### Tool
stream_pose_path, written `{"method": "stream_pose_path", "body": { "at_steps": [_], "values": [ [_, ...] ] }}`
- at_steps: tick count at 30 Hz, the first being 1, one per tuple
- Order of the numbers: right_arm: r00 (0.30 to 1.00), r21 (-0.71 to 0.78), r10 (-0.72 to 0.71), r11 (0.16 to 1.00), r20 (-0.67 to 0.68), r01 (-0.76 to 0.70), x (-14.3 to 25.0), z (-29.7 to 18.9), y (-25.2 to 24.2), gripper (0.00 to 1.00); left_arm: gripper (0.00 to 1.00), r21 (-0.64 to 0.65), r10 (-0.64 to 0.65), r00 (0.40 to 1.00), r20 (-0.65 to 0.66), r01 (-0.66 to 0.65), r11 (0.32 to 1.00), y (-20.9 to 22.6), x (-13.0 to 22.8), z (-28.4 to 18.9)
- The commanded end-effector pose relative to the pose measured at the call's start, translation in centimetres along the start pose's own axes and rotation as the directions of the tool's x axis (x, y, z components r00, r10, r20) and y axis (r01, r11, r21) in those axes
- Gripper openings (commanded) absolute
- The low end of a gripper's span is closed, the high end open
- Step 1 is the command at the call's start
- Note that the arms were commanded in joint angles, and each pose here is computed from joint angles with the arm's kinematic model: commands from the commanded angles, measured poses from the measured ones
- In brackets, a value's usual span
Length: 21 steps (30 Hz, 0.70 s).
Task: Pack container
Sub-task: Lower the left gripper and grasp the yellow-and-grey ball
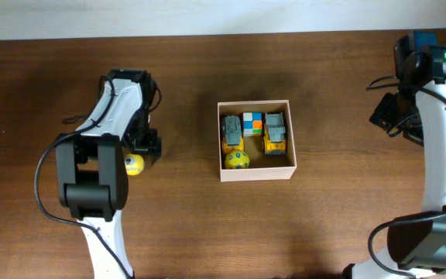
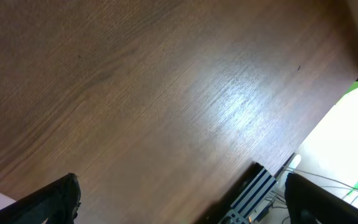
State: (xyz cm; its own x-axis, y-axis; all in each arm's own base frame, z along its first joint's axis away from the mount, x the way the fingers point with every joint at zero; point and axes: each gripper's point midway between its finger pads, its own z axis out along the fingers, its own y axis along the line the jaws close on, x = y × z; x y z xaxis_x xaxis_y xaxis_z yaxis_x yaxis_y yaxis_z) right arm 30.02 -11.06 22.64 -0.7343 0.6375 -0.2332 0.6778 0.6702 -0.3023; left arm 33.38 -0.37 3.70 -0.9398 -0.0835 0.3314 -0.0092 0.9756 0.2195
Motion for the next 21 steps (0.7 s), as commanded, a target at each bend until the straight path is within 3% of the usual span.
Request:
{"method": "stream_pose_path", "body": {
  "at_steps": [1, 21],
  "values": [
    [1.0, 0.001, 0.016, 1.0, 0.007, -0.016, -0.14, -0.12, -0.23, 0.99, 0.82, -0.005, -0.023, 1.0, 0.005, 0.023, 1.0, 1.32, -0.08, 0.49],
    [1.0, 0.001, 0.016, 1.0, 0.007, -0.016, -0.14, -0.12, -0.23, 0.99, 0.8, 0.04, -0.033, 0.999, 0.041, 0.031, 0.999, 0.57, -1.08, 0.69]
  ]
}}
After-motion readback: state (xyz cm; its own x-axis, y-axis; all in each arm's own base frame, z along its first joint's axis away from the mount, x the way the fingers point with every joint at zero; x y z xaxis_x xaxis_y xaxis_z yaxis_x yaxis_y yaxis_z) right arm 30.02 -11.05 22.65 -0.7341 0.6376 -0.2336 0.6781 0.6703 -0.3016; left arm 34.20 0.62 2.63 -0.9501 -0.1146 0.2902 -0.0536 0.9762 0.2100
